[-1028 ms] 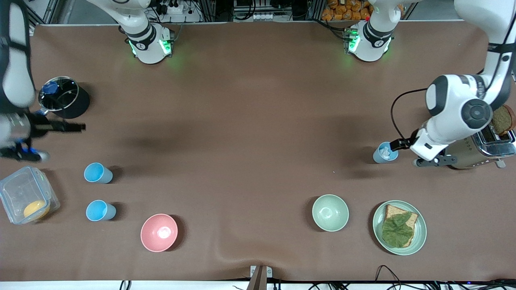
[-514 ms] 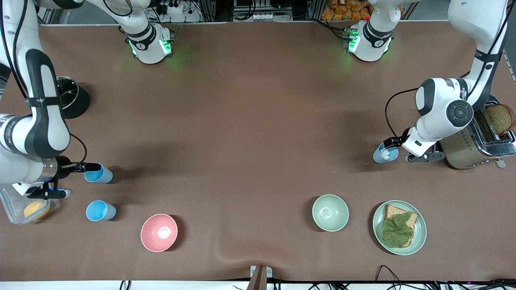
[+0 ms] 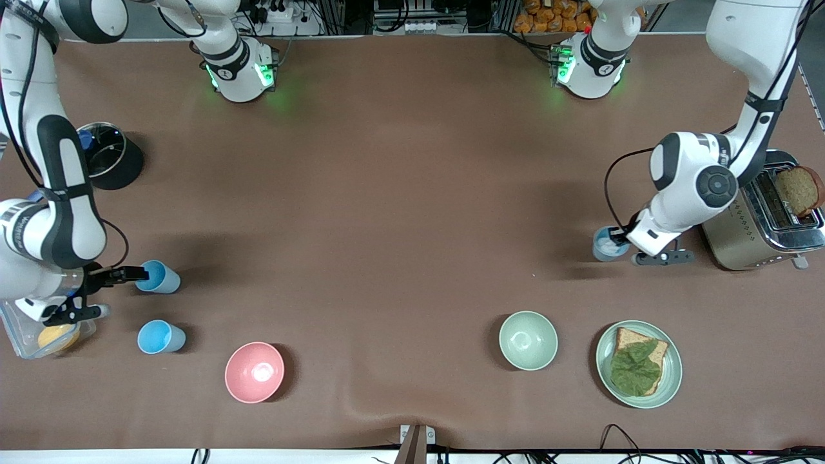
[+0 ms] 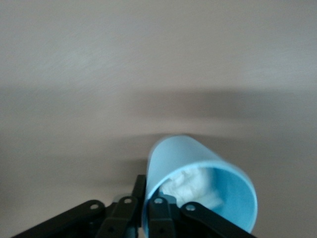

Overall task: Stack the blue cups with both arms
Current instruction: 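Carry the blue cup to the table center with the left gripper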

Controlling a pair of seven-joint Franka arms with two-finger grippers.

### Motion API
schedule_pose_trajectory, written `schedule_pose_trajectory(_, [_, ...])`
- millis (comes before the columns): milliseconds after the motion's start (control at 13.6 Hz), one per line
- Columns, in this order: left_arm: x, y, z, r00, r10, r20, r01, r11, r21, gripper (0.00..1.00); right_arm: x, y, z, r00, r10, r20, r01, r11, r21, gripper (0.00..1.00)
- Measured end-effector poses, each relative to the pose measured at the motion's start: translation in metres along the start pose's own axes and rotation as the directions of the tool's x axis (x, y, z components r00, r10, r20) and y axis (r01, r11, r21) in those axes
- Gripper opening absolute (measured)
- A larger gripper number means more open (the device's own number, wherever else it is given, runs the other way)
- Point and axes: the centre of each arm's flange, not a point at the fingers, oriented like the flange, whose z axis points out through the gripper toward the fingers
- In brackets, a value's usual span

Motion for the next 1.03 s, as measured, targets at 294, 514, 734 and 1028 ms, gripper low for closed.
schedule_pose_trajectory(294, [-0.003, 0.131, -0.048, 0.997, 0.008, -0.081, -0.015, 0.997, -0.081, 0.04, 0.009, -0.016, 0.017, 0.999, -0.036, 0.01, 0.036, 0.999, 0.008, 0.48])
schedule_pose_trajectory(514, [-0.041, 0.261, -0.068, 0.996, -0.04, -0.077, 0.027, 0.986, -0.162, 0.04, 0.009, -0.022, 0.02, 1.0, -0.022, 0.017, 0.021, 0.998, 0.052, 0.17])
schedule_pose_trajectory(734, [-0.093, 0.363, -0.054, 0.999, -0.05, -0.015, 0.046, 0.98, -0.196, 0.04, 0.003, -0.041, 0.028, 0.997, 0.028, 0.066, -0.043, 0.972, 0.233, 0.04])
schedule_pose_trajectory(1028, [-0.133, 0.43, -0.01, 0.999, -0.026, 0.031, 0.031, 0.985, -0.172, 0.04, 0.002, -0.071, 0.033, 0.989, 0.072, 0.132, -0.118, 0.917, 0.381, 0.04])
